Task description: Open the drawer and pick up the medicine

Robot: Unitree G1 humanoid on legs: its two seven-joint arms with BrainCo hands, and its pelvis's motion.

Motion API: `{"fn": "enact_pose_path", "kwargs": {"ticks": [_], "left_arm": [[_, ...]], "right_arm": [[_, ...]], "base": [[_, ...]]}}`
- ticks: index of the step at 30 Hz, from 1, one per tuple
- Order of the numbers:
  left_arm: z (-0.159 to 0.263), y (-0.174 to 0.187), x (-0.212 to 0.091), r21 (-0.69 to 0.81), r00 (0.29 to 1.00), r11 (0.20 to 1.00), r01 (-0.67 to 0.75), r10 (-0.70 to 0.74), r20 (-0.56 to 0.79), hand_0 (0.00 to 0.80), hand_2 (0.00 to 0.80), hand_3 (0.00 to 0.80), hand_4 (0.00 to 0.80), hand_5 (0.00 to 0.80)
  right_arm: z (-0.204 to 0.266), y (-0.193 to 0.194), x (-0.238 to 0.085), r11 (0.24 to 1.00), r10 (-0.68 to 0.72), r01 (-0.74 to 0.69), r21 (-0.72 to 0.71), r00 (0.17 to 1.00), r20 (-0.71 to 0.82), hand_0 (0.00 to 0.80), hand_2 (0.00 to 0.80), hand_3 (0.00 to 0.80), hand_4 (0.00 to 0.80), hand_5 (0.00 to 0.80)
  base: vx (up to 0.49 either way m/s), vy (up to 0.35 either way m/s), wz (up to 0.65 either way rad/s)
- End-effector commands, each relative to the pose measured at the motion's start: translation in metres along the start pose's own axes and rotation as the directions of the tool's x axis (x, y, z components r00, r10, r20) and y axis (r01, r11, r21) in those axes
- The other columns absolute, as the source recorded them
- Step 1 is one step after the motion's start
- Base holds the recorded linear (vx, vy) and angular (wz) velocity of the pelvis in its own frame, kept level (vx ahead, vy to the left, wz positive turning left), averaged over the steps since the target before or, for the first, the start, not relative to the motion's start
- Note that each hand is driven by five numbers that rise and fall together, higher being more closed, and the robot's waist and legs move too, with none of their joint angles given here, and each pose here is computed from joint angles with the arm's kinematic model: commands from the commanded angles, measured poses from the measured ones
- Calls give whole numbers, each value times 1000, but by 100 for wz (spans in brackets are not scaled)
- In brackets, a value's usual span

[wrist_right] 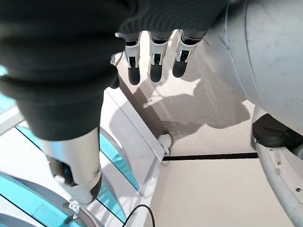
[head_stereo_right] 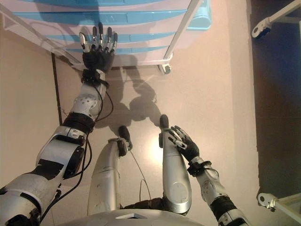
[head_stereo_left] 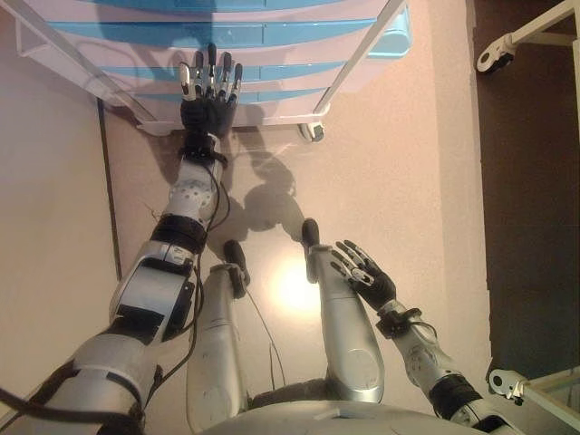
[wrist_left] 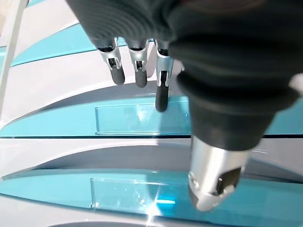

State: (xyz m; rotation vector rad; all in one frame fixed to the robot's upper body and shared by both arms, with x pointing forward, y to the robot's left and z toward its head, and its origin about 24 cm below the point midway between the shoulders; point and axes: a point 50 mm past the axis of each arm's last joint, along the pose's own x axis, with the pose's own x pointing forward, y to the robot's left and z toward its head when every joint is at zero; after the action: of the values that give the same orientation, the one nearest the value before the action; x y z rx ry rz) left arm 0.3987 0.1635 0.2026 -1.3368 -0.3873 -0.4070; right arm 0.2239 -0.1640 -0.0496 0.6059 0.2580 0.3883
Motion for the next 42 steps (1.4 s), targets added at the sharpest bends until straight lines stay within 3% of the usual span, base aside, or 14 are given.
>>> {"fn": "enact_pose_path", "kwargs": {"ticks": [1, 10, 17, 24, 32, 42], "left_arm": [[-1, -43, 22, 12, 990, 990, 144, -144, 3, 0, 0, 0, 0, 0], [3, -71, 34, 10, 972, 974, 224, -224, 71, 0, 0, 0, 0, 0], [1, -105, 36, 6, 909, 914, 405, -403, 109, 0, 0, 0, 0, 0], [-11, -115, 31, 3, 877, 882, 472, -470, 100, 0, 0, 0, 0, 0], [-17, -86, 26, 25, 925, 925, 379, -380, 27, 0, 0, 0, 0, 0], [-15, -6, 0, -24, 993, 994, 105, -106, -42, 0, 0, 0, 0, 0]], "right_arm": [[-30, -4, -28, 1000, -8, 10, 13, 989, -145, 0, 0, 0, 0, 0], [-25, -8, -29, 1000, -19, 21, 8, 992, -126, 0, 0, 0, 0, 0], [-22, -13, -33, 999, -33, 33, -2, 993, -116, 0, 0, 0, 0, 0], [-21, -14, -31, 999, -37, 36, -13, 992, -118, 0, 0, 0, 0, 0], [-19, -14, -28, 999, -35, 34, -12, 992, -118, 0, 0, 0, 0, 0], [-23, -8, -25, 1000, -18, 18, -8, 990, -136, 0, 0, 0, 0, 0]], "base": [[8, 12, -3], [5, 20, -5], [4, 10, -3], [0, 0, 0], [0, 0, 0], [-9, -4, 0]]}}
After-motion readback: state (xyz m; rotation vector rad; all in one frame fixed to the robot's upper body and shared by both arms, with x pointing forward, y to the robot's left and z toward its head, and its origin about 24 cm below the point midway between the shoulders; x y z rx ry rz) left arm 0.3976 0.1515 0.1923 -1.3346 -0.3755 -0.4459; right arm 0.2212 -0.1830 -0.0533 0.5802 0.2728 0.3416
